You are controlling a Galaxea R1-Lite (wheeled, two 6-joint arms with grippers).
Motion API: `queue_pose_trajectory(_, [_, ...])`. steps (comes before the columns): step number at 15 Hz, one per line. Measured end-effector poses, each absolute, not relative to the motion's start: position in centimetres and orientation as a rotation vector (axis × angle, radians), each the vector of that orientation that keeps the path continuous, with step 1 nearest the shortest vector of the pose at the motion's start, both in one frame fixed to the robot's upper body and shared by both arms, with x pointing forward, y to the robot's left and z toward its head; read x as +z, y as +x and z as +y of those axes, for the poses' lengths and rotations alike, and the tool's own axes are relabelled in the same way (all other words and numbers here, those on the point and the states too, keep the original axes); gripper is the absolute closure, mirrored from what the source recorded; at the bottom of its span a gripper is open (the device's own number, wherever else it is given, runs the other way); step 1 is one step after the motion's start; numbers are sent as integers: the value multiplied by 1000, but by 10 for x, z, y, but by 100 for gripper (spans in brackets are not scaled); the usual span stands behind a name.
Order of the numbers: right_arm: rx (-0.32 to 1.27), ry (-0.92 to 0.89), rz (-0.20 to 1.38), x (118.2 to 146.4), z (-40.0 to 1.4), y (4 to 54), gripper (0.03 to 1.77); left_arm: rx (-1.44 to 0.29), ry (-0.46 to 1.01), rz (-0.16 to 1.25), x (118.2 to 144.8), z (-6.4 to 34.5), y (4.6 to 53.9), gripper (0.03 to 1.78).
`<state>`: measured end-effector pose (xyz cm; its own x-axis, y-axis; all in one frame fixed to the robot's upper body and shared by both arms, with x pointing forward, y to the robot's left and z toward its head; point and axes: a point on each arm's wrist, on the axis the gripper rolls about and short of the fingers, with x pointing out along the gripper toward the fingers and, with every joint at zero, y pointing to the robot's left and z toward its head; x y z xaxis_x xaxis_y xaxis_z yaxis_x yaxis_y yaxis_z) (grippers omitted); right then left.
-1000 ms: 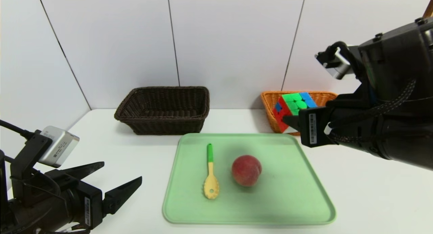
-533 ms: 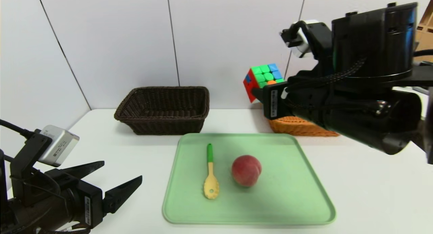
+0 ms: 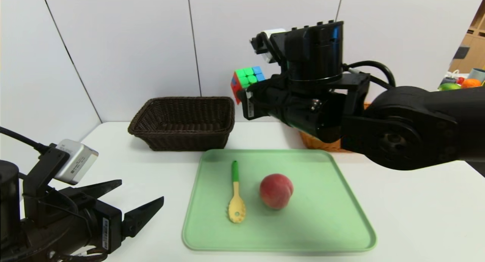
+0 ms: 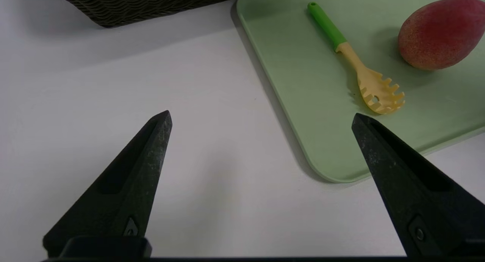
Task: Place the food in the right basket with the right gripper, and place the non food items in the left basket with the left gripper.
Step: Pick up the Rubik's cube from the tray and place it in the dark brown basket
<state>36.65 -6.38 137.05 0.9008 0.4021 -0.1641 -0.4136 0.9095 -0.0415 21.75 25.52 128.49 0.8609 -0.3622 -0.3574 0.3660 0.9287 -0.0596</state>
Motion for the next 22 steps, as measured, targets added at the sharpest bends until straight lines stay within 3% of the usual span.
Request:
queue_pose_trajectory(8, [463,-91,39,1360,-11,430,89,-385,25,388,1282,250,223,12])
queue_pose_trajectory(14, [593,-174,98,1318,9,450,89,-394,32,397,1278,247,226,12])
queue_pose_trajectory(22, [581,-214,178,1274,14,469,89,-395,38,409,1276,245,228,12])
